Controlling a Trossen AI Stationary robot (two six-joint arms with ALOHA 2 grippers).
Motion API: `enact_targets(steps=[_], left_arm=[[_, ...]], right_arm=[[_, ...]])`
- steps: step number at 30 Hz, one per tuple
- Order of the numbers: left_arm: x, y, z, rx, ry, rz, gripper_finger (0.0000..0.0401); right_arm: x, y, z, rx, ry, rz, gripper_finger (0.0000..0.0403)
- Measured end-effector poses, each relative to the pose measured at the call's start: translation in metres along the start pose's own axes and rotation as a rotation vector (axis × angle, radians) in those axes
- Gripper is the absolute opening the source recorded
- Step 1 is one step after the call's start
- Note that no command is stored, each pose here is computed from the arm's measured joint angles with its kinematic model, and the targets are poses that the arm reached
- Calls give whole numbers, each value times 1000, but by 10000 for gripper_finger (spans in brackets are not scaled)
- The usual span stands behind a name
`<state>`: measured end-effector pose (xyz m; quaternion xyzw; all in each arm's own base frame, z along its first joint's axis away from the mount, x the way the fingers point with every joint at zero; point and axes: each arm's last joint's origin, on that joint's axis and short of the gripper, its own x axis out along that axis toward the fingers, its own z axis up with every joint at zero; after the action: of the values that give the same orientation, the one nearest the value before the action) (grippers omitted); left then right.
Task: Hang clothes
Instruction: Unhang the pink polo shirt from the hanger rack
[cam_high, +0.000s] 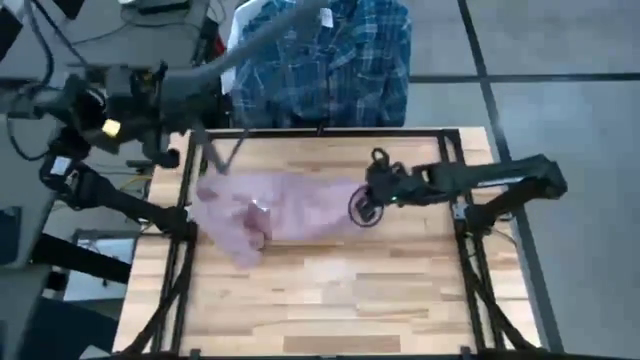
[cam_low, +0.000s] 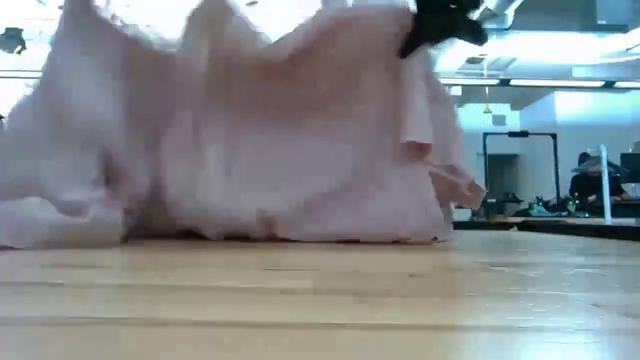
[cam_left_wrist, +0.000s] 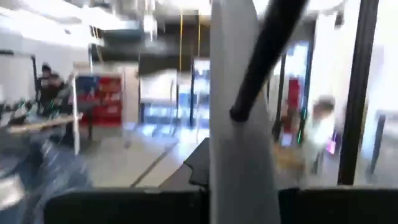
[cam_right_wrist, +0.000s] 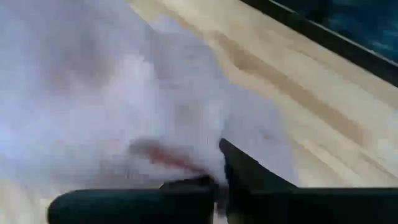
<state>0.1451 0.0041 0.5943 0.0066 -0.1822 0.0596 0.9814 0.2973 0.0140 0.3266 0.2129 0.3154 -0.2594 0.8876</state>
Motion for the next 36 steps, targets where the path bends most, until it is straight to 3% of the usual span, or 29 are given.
enact_targets(steps=[3, 9, 13, 19, 24, 28, 36], left_arm=[[9, -3, -13, 20, 94, -48, 5], [-10, 3, -40, 28, 465, 87, 7], [-8, 3, -59, 18, 621, 148, 7], [-7, 4, -71, 16, 724, 204, 6], [0, 4, -89, 21, 849, 259, 6], [11, 10, -114, 46, 1016, 311, 5], [53, 58, -188, 297, 1431, 302, 5]], right_arm=[[13, 4, -6, -19, 48, -9, 0], [27, 15, -12, -31, 75, 31, 0], [34, 13, -10, -12, 76, 32, 4], [31, 0, 2, 40, 136, 115, 64], [-1, -17, 15, 33, 176, 184, 113], [-46, -28, 25, 17, 63, 260, 128], [-108, -39, 25, 20, -132, 312, 128]])
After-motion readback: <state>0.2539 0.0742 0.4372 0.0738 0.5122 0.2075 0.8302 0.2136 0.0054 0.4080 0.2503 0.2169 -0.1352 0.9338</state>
